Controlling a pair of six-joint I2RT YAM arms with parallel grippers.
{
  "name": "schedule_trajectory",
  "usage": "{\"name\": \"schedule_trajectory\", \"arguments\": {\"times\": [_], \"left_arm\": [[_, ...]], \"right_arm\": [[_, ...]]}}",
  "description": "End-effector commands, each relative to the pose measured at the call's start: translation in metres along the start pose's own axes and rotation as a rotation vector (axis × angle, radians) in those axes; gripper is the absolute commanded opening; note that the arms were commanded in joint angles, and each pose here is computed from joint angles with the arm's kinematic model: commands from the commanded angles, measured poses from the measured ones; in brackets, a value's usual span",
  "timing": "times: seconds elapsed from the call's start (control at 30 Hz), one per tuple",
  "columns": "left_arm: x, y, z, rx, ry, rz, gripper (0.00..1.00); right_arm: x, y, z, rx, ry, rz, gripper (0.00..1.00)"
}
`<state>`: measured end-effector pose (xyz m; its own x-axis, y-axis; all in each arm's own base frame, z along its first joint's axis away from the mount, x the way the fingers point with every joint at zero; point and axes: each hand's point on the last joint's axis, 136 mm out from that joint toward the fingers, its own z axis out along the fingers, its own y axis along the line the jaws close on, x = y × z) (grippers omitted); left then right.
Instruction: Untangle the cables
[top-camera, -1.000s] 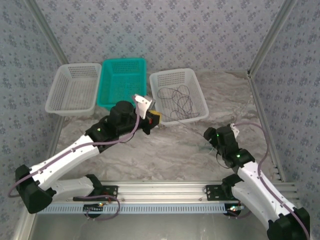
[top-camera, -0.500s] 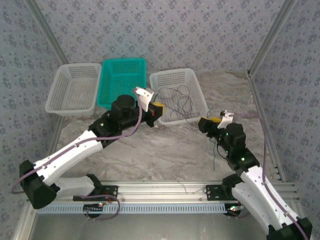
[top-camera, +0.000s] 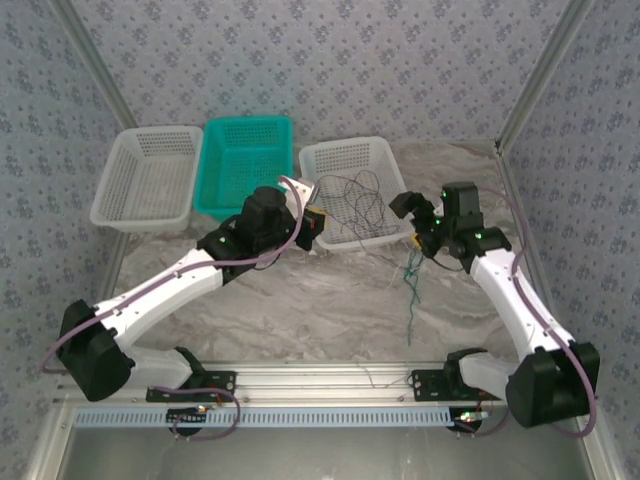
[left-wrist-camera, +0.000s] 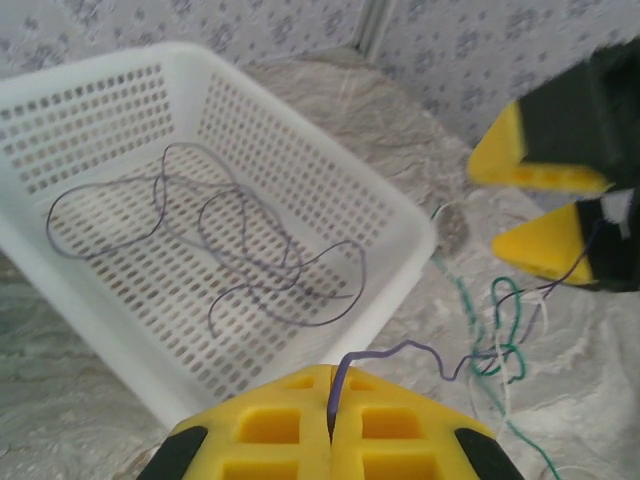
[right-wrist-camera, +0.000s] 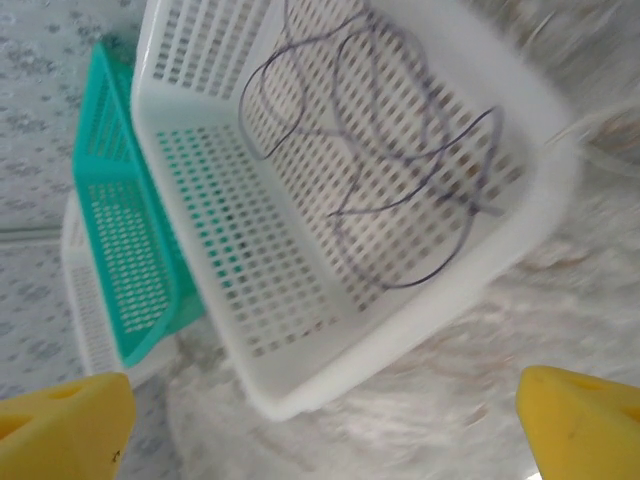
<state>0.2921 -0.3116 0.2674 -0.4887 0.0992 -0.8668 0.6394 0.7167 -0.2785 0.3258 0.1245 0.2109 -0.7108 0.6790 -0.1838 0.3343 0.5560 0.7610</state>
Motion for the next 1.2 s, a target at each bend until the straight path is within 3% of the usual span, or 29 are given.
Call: {"name": "schedule_trajectory", "arguments": {"times": [0.0, 0.07, 0.2, 0.3, 0.43, 0.47, 0.5, 0.53, 0.6, 0.63, 0.7, 0.73, 0.8, 0.87, 1.17], "left_arm": [[0.016, 0.014, 0.013, -0.049, 0.030, -0.005, 0.00], [0.029, 0.026, 0.023, -0.089, 0.060, 0.003, 0.00], [0.041, 0.046, 0.032, -0.132, 0.074, -0.036, 0.00], [0.040, 0.055, 0.032, -0.160, 0.063, -0.040, 0.00], [0.039, 0.067, 0.032, -0.215, 0.065, 0.010, 0.00], [0.039, 0.071, 0.032, -0.232, 0.067, 0.025, 0.00], [0.040, 0.077, 0.031, -0.253, 0.071, 0.033, 0.00], [0.040, 0.085, 0.030, -0.272, 0.071, 0.031, 0.00], [0.044, 0.104, 0.028, -0.308, 0.076, 0.000, 0.00], [0.045, 0.115, 0.026, -0.330, 0.076, -0.019, 0.00], [0.050, 0.133, 0.023, -0.363, 0.072, -0.056, 0.00], [0.052, 0.142, 0.021, -0.377, 0.071, -0.075, 0.00], [0.056, 0.153, 0.019, -0.398, 0.078, -0.091, 0.00], [0.060, 0.161, 0.019, -0.413, 0.082, -0.102, 0.00], [0.082, 0.199, 0.002, -0.503, 0.100, -0.148, 0.00]], "right_arm": [[0.034, 0.010, -0.006, -0.031, 0.192, 0.146, 1.00], [0.037, 0.006, -0.009, 0.001, 0.192, 0.181, 1.00], [0.048, -0.034, -0.021, 0.223, 0.190, 0.212, 1.00], [0.074, -0.049, -0.020, 0.308, 0.282, 0.171, 0.98], [0.113, -0.019, -0.014, 0.185, 0.451, -0.034, 0.68], [0.120, -0.011, -0.014, 0.142, 0.498, -0.067, 0.29], [0.123, -0.004, -0.014, 0.111, 0.529, -0.089, 0.16], [0.125, -0.001, -0.015, 0.097, 0.558, -0.096, 0.14], [0.126, 0.010, -0.017, 0.034, 0.601, -0.098, 0.20], [0.125, 0.018, -0.019, -0.017, 0.620, -0.092, 0.31], [0.122, 0.027, -0.024, -0.072, 0.638, -0.086, 0.66], [0.120, 0.032, -0.027, -0.095, 0.644, -0.094, 0.79], [0.119, 0.042, -0.036, -0.140, 0.664, -0.119, 0.91], [0.121, 0.052, -0.046, -0.198, 0.698, -0.143, 0.99], [0.078, 0.085, -0.083, -0.410, 0.606, -0.149, 0.97]]}}
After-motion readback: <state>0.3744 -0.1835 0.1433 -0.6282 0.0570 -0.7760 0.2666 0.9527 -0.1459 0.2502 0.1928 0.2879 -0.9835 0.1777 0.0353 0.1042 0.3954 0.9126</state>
